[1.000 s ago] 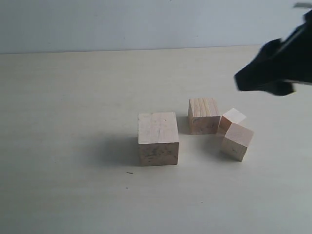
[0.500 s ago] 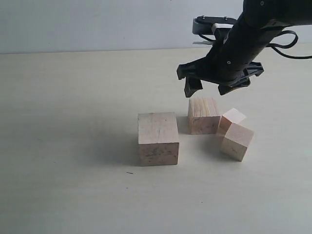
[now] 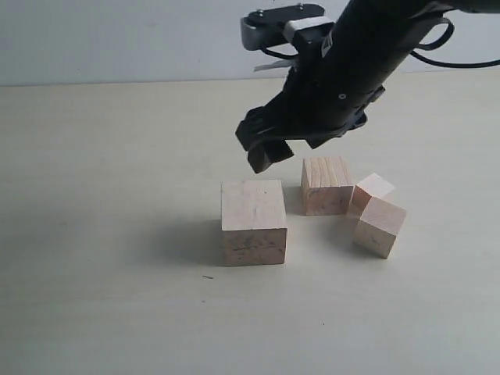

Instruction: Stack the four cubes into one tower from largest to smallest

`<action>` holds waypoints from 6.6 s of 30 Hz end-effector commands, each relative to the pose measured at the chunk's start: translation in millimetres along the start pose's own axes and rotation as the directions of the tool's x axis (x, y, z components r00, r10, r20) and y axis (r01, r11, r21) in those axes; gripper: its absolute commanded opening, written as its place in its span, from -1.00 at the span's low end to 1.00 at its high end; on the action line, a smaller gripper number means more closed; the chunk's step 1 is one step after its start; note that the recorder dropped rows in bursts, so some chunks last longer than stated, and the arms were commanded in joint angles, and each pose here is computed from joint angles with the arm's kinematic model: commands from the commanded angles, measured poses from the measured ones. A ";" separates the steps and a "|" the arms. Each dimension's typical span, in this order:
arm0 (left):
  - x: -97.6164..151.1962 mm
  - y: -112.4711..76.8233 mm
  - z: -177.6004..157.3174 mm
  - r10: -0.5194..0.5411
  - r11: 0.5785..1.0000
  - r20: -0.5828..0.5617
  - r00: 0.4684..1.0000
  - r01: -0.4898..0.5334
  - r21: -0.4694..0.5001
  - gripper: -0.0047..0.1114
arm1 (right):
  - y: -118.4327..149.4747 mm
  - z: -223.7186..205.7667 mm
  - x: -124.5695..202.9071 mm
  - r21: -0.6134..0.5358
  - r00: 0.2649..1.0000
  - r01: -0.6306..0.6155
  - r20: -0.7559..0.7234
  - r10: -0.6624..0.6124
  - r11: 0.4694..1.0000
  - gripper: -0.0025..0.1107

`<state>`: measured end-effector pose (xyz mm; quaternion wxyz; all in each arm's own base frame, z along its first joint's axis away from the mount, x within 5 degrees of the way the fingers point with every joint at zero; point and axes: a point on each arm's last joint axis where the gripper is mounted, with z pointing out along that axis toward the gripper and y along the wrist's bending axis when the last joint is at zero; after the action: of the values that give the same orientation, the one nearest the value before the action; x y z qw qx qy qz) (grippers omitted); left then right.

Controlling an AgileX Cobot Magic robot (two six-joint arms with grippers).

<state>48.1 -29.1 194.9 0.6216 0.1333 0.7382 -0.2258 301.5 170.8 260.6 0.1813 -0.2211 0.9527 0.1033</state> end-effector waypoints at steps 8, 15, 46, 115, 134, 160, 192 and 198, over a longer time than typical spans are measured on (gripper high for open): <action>0.4 0.2 -0.3 0.001 1.000 0.007 1.000 -0.001 -0.001 -0.92 | 41.7 -18.8 48.9 -0.061 0.999 0.046 -0.006 -0.046 0.997 -0.14; 0.4 0.2 -0.3 0.001 1.000 0.007 1.000 -0.001 -0.001 -0.92 | 40.4 -10.6 90.3 -0.137 0.996 -0.079 0.027 0.083 0.987 -0.72; 0.4 0.2 -0.3 0.001 1.000 0.007 1.000 -0.001 -0.001 -0.92 | 27.3 94.1 41.3 -0.076 0.999 -0.041 -0.028 0.039 0.996 -0.95; 0.4 0.2 -0.3 0.001 1.000 0.007 1.000 -0.001 -0.001 -0.92 | -75.4 34.3 25.1 0.164 0.976 -0.208 -0.035 0.216 0.964 -0.33; 0.4 0.2 -0.3 0.001 1.000 0.007 1.000 -0.001 -0.001 -0.92 | -87.1 78.8 9.0 0.164 0.940 -0.340 0.019 0.341 0.926 0.62; 0.4 0.2 -0.3 0.001 1.000 0.007 1.000 -0.001 -0.001 -0.92 | -82.4 43.3 -10.2 0.190 0.966 -0.259 0.049 0.254 0.947 -0.81; 0.4 0.2 -0.3 0.001 1.000 0.007 1.000 -0.001 -0.001 -0.92 | 48.6 -1.6 -34.9 0.029 0.989 -0.145 -0.009 0.145 0.989 -0.81; 0.4 0.2 -0.3 0.001 1.000 0.007 1.000 -0.001 -0.001 -0.92 | 48.3 -1.6 -34.1 0.036 0.957 -0.288 -0.013 0.289 0.957 -0.82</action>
<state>48.1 -29.1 194.9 0.6216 0.1333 0.7382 -0.2258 307.0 225.1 276.4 0.1553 -0.1111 0.9763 0.1015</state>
